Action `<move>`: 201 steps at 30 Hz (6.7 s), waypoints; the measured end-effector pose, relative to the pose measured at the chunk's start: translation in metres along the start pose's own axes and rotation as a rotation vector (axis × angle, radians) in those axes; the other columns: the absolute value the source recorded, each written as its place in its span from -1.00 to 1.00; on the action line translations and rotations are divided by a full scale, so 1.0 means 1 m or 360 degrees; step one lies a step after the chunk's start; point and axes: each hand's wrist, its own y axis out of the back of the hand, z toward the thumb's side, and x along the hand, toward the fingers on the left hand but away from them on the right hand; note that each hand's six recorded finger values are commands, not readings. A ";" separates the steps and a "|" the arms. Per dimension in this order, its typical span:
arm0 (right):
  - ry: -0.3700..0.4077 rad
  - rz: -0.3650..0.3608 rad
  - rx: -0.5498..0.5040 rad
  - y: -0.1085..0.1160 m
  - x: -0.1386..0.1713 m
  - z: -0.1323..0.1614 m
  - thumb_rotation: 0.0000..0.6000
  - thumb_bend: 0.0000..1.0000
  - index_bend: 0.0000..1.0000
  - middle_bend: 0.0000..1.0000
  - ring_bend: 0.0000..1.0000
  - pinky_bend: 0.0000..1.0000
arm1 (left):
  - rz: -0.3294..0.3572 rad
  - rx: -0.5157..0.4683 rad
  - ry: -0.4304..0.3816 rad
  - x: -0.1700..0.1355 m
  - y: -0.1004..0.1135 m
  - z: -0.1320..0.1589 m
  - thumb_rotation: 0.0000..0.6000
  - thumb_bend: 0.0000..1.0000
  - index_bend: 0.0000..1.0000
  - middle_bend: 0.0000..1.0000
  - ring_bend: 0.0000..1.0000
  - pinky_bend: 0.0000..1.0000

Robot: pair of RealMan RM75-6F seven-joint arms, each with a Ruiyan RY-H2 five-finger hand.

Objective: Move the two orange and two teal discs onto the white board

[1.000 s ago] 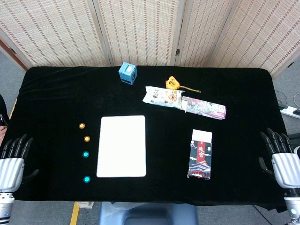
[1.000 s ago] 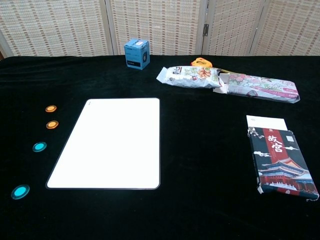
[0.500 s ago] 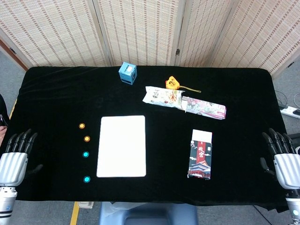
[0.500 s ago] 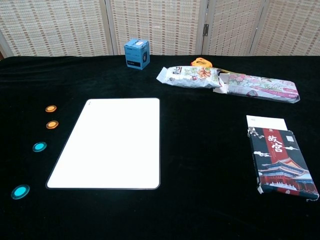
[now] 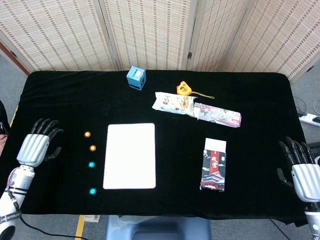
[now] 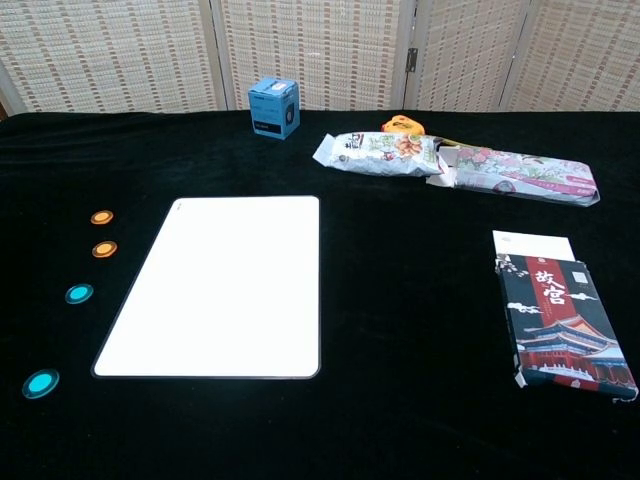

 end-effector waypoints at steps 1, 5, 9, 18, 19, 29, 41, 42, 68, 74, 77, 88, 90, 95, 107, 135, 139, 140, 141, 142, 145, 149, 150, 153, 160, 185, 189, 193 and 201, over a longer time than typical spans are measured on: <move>-0.0001 0.0001 -0.0001 0.000 0.000 0.000 1.00 -0.05 -1.00 -1.00 -1.00 -1.00 | -0.0017 0.0000 -0.0003 0.009 -0.003 0.001 1.00 -0.17 -0.27 -0.66 -0.79 -1.00; 0.0001 0.0003 -0.0001 0.001 0.000 0.000 1.00 -0.05 -1.00 -1.00 -1.00 -1.00 | -0.0067 0.0011 -0.0005 0.035 -0.014 0.007 1.00 -0.17 -0.20 -0.67 -0.93 -1.00; 0.0008 0.0008 -0.0004 0.001 -0.001 0.001 1.00 -0.05 -1.00 -1.00 -1.00 -1.00 | -0.0125 0.0018 0.0004 0.055 -0.026 0.010 1.00 -0.17 -0.17 -0.77 -1.00 -1.00; 0.0011 0.0021 -0.0001 0.001 -0.003 0.002 1.00 -0.05 -1.00 -1.00 -1.00 -1.00 | -0.0245 0.0048 0.0072 0.087 -0.055 0.010 1.00 -0.17 -0.15 -0.80 -1.00 -1.00; 0.0010 0.0023 -0.0001 0.001 -0.003 0.002 1.00 -0.05 -1.00 -1.00 -0.99 -1.00 | -0.0260 0.0057 0.0075 0.090 -0.059 0.011 1.00 -0.18 -0.15 -0.80 -1.00 -1.00; 0.0007 0.0031 0.0000 0.001 -0.005 0.003 1.00 -0.05 -1.00 -1.00 -0.99 -1.00 | -0.0367 0.0104 0.0115 0.105 -0.085 0.017 1.00 -0.32 -0.16 -0.80 -1.00 -1.00; -0.0002 0.0032 -0.0003 0.000 -0.004 0.003 1.00 -0.05 -1.00 -1.00 -0.99 -1.00 | -0.0441 0.0146 0.0131 0.114 -0.100 0.023 1.00 -0.31 -0.14 -0.80 -1.00 -1.00; -0.0004 0.0033 -0.0003 0.000 -0.004 0.002 1.00 -0.05 -1.00 -1.00 -0.99 -1.00 | -0.0448 0.0150 0.0138 0.115 -0.101 0.022 1.00 -0.31 -0.14 -0.80 -1.00 -1.00; -0.0052 0.0039 -0.0010 -0.002 -0.001 -0.005 1.00 -0.05 -1.00 -1.00 -1.00 -1.00 | -0.0507 0.0142 0.0198 0.128 -0.116 0.025 1.00 -0.30 -0.09 -0.80 -1.00 -1.00; -0.0059 0.0039 -0.0013 -0.002 -0.001 -0.006 1.00 -0.05 -1.00 -1.00 -1.00 -1.00 | -0.0518 0.0140 0.0207 0.128 -0.119 0.024 1.00 -0.30 -0.04 -0.80 -1.00 -1.00; -0.0059 0.0039 -0.0013 -0.002 -0.001 -0.006 1.00 -0.05 -1.00 -1.00 -1.00 -1.00 | -0.0514 0.0128 0.0209 0.128 -0.119 0.024 1.00 -0.30 0.01 -0.80 -1.00 -1.00; -0.0057 0.0039 -0.0013 -0.003 -0.002 -0.005 1.00 -0.05 -1.00 -1.00 -1.00 -1.00 | -0.0482 0.0118 0.0153 0.128 -0.114 0.032 1.00 -0.26 0.04 -0.80 -1.00 -1.00; -0.0056 0.0038 -0.0011 -0.002 -0.002 -0.005 1.00 -0.05 -1.00 -1.00 -1.00 -1.00 | -0.0470 0.0109 0.0138 0.128 -0.111 0.035 1.00 -0.25 0.04 -0.80 -1.00 -1.00; -0.0054 0.0033 -0.0011 -0.001 -0.002 -0.004 1.00 -0.05 -1.00 -1.00 -1.00 -1.00 | -0.0433 0.0083 0.0060 0.131 -0.102 0.052 1.00 -0.25 0.04 -0.80 -1.00 -1.00; -0.0074 0.0035 -0.0023 -0.001 0.001 -0.008 1.00 -0.05 -1.00 -1.00 -1.00 -1.00 | -0.0463 0.0075 -0.0217 0.137 -0.088 0.126 1.00 -0.25 0.01 -0.80 -1.00 -1.00; -0.0016 0.0035 -0.0057 -0.004 -0.001 0.000 1.00 -0.05 -1.00 -1.00 -1.00 -1.00 | -0.0493 0.0280 -0.0223 0.088 -0.079 0.094 1.00 -0.26 -0.12 -0.88 -1.00 -1.00; 0.0002 0.0037 -0.0057 -0.004 -0.004 0.002 1.00 -0.05 -1.00 -1.00 -1.00 -1.00 | -0.0504 0.0282 -0.0224 0.073 -0.086 0.083 1.00 -0.26 -0.12 -0.88 -1.00 -1.00; 0.0006 0.0037 -0.0056 -0.004 -0.004 0.003 1.00 -0.05 -1.00 -1.00 -1.00 -1.00 | -0.0506 0.0281 -0.0224 0.071 -0.088 0.082 1.00 -0.25 -0.12 -0.88 -1.00 -1.00; 0.0008 0.0038 -0.0055 -0.004 -0.005 0.003 1.00 -0.05 -1.00 -1.00 -1.00 -1.00 | -0.0507 0.0282 -0.0224 0.069 -0.090 0.080 1.00 -0.25 -0.12 -0.88 -1.00 -1.00; 0.0010 0.0040 -0.0055 -0.004 -0.005 0.004 1.00 -0.05 -1.00 -1.00 -1.00 -1.00 | -0.0508 0.0281 -0.0223 0.067 -0.092 0.078 1.00 -0.26 -0.12 -0.88 -1.00 -1.00; 0.0015 0.0042 -0.0054 -0.004 -0.005 0.005 1.00 -0.05 -1.00 -1.00 -1.00 -1.00 | -0.0510 0.0272 -0.0216 0.066 -0.096 0.075 1.00 -0.26 -0.12 -0.87 -1.00 -1.00; 0.0014 0.0040 -0.0053 -0.003 -0.005 0.006 1.00 -0.05 -1.00 -1.00 -1.00 -1.00 | -0.0506 0.0268 -0.0201 0.068 -0.101 0.071 1.00 -0.26 -0.12 -0.87 -1.00 -1.00; 0.0012 0.0040 -0.0052 -0.003 -0.005 0.005 1.00 -0.05 -1.00 -1.00 -1.00 -1.00 | -0.0507 0.0267 -0.0197 0.069 -0.102 0.070 1.00 -0.26 -0.12 -0.87 -1.00 -1.00; 0.0005 0.0038 -0.0051 -0.002 -0.004 0.005 1.00 -0.05 -1.00 -1.00 -1.00 -1.00 | -0.0511 0.0267 -0.0181 0.072 -0.105 0.067 1.00 -0.26 -0.12 -0.87 -1.00 -1.00; -0.0012 0.0040 -0.0052 -0.003 -0.002 0.003 1.00 -0.05 -1.00 -1.00 -1.00 -1.00 | -0.0542 0.0242 -0.0138 0.075 -0.112 0.059 1.00 -0.26 -0.11 -0.87 -1.00 -1.00; -0.0015 0.0042 -0.0049 -0.002 -0.002 0.004 1.00 -0.05 -1.00 -1.00 -1.00 -1.00 | -0.0555 0.0221 -0.0143 0.077 -0.121 0.062 1.00 -0.21 0.01 -0.80 -1.00 -1.00; -0.0017 0.0040 -0.0046 -0.002 -0.002 0.004 1.00 -0.05 -1.00 -1.00 -1.00 -1.00 | -0.0548 0.0207 -0.0150 0.077 -0.119 0.063 1.00 -0.20 0.03 -0.79 -1.00 -1.00; -0.0014 0.0039 -0.0044 -0.001 -0.003 0.004 1.00 -0.05 -1.00 -1.00 -1.00 -1.00 | -0.0528 0.0156 -0.0169 0.079 -0.111 0.069 1.00 -0.19 0.03 -0.79 -1.00 -1.00; -0.0016 0.0051 -0.0044 -0.003 -0.005 0.003 1.00 -0.05 -1.00 -1.00 -1.00 -1.00 | -0.0478 0.0026 -0.0270 0.097 -0.084 0.104 1.00 -0.19 0.01 -0.79 -1.00 -1.00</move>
